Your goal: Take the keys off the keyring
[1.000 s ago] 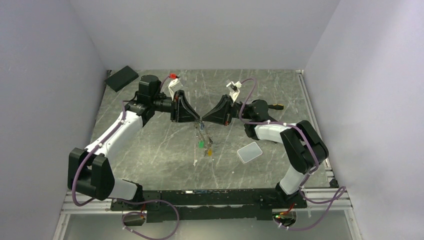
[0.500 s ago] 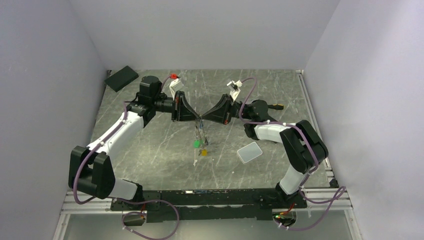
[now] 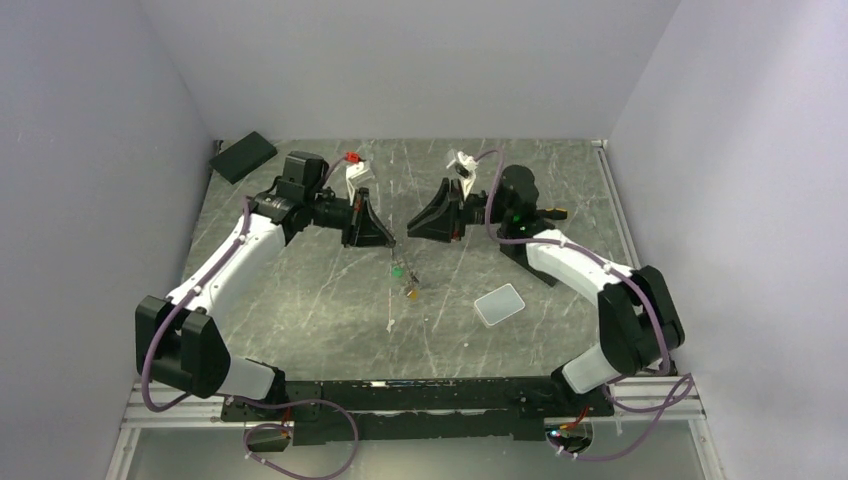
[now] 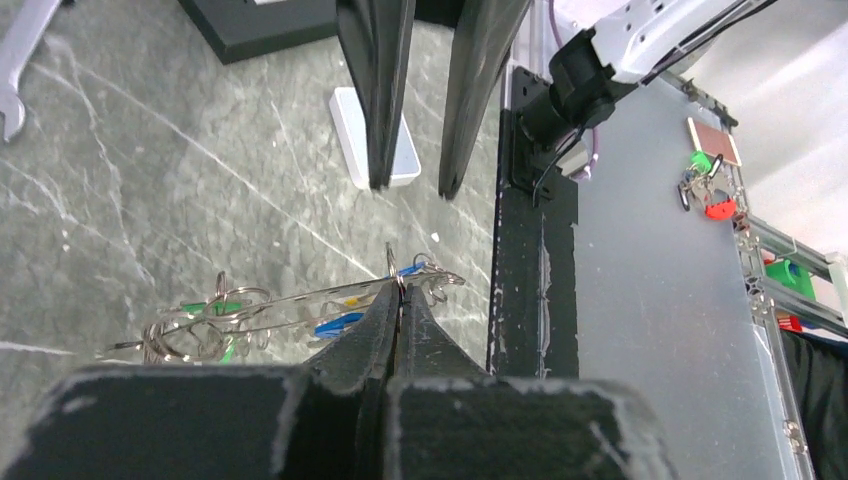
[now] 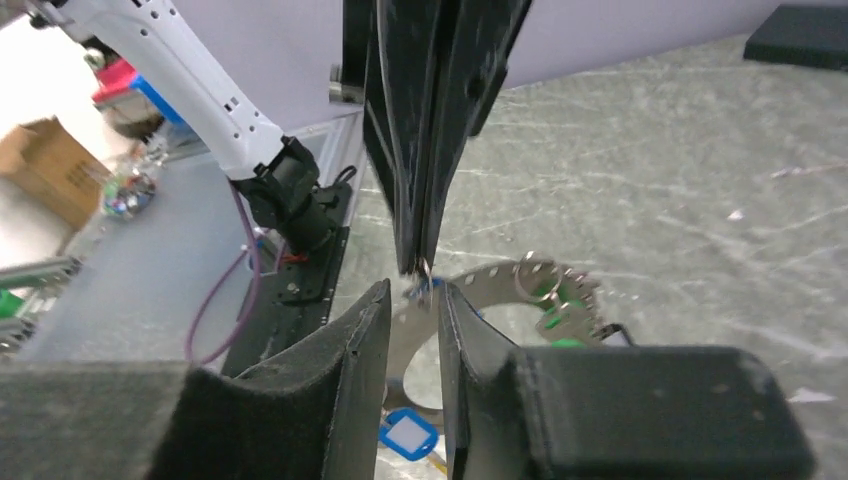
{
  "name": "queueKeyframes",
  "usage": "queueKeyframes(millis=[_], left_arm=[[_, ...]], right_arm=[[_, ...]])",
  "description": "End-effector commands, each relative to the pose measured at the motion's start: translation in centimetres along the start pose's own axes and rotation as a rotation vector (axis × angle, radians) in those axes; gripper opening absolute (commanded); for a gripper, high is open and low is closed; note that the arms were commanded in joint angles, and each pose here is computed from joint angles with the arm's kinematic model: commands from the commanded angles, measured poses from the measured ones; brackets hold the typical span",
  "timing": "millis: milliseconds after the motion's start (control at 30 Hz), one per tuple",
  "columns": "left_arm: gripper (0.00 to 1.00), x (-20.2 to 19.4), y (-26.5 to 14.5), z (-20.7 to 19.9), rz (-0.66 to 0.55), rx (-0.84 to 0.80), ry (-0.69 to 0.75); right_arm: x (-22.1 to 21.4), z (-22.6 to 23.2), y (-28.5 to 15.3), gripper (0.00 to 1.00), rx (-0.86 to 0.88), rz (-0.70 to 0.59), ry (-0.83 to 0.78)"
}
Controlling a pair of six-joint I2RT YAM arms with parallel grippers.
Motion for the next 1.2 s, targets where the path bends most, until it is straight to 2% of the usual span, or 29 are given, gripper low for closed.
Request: queueKeyframes(millis=[0, 233, 467, 767, 967, 1000, 1100, 1167], left_arm=[[0.00, 0.1, -0.1, -1.6, 0.050, -0.006, 0.078], [0.00, 0.1, 0.7, -1.8, 0.079, -0.022, 0.080], [0.00, 0.0, 1.3, -2.0, 0.098, -0.042, 0.083], [0.00, -0.2, 1.8, -2.1, 0.117, -0.058, 0.086], [0.00, -0.2, 2.0, -2.2, 0.122, -0.064, 0.085], [0.00, -0.2, 2.0, -2.2, 0.122, -0.064, 0.085], [0.00, -0.1, 2.0, -2.1, 0.123, -0.063, 0.084], [0.00, -0.1, 2.0, -2.2, 0.124, -0.061, 0.088]], right_arm=[[1.7, -0.1, -0.5, 0.30, 0.046, 0.142, -0.239], [1.8, 1.3, 0.4, 0.37, 0.097, 0.274, -0.293], [0.8, 2.2, 1.4, 0.35, 0.124, 0.355, -0.327], [1.0, 2.2, 2.1, 0.28, 0.119, 0.381, -0.358], [0.6, 2.2, 2.4, 0.21, 0.116, 0.412, -0.376], [0.5, 2.2, 2.4, 0.18, 0.116, 0.417, -0.378], [0.4, 2.2, 2.3, 0.00, 0.110, 0.425, -0.390], [0.5, 2.2, 2.2, 0.00, 0.107, 0.429, -0.399]])
Point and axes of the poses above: each gripper's point midway between its finger pads, its own y axis out along the fingers, its own z axis along the line the jaws close on, x = y × z, the point moved 8 cm from there along -y, back along the fingers, and after that the axes turned 7 degrees about -y, right-handed, at the moved point
